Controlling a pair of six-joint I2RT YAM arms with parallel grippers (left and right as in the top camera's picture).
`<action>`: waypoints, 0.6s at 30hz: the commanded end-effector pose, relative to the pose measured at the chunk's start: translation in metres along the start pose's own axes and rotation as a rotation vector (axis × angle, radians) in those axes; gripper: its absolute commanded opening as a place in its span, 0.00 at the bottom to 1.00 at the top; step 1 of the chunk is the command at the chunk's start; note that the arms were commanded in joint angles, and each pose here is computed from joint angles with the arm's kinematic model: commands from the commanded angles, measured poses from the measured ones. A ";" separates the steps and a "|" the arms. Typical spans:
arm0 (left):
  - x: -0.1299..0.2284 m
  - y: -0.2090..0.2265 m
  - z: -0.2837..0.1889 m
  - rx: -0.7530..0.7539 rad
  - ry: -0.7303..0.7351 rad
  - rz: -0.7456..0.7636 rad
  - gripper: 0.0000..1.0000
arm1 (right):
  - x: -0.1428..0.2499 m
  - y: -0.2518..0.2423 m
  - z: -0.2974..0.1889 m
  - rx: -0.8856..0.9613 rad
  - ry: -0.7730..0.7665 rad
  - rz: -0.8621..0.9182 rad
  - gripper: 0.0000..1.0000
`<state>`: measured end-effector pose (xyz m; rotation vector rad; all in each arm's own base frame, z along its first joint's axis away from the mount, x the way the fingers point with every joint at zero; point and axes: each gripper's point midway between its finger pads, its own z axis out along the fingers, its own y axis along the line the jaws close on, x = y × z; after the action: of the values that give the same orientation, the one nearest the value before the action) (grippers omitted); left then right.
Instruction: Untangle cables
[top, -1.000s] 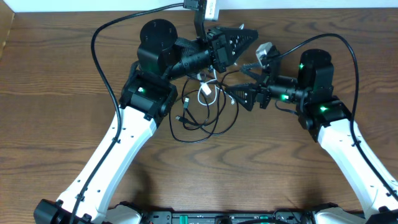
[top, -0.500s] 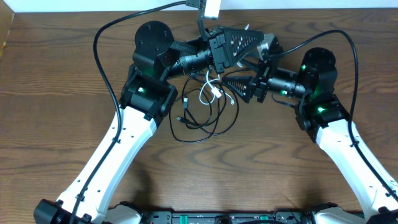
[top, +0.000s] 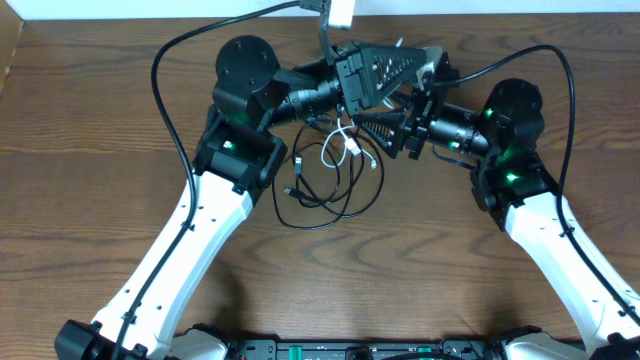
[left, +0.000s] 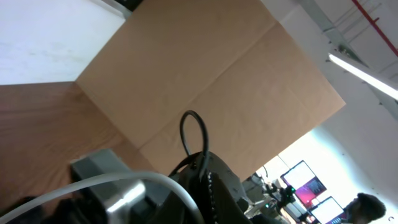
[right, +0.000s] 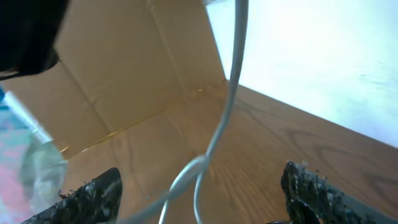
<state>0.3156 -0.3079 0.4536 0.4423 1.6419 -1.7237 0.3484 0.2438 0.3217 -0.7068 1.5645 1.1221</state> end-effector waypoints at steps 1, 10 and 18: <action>0.005 -0.019 0.004 0.054 0.021 0.025 0.07 | -0.005 -0.005 0.003 0.048 -0.024 0.000 0.75; 0.005 -0.024 0.006 0.072 0.017 0.042 0.08 | -0.005 -0.005 0.003 0.050 -0.026 -0.001 0.16; 0.004 -0.020 0.004 0.059 0.017 0.081 0.08 | 0.000 -0.007 0.003 0.056 -0.008 0.019 0.01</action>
<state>0.3042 -0.3165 0.4609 0.4925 1.5998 -1.7434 0.3566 0.2417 0.3215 -0.6501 1.5819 1.0879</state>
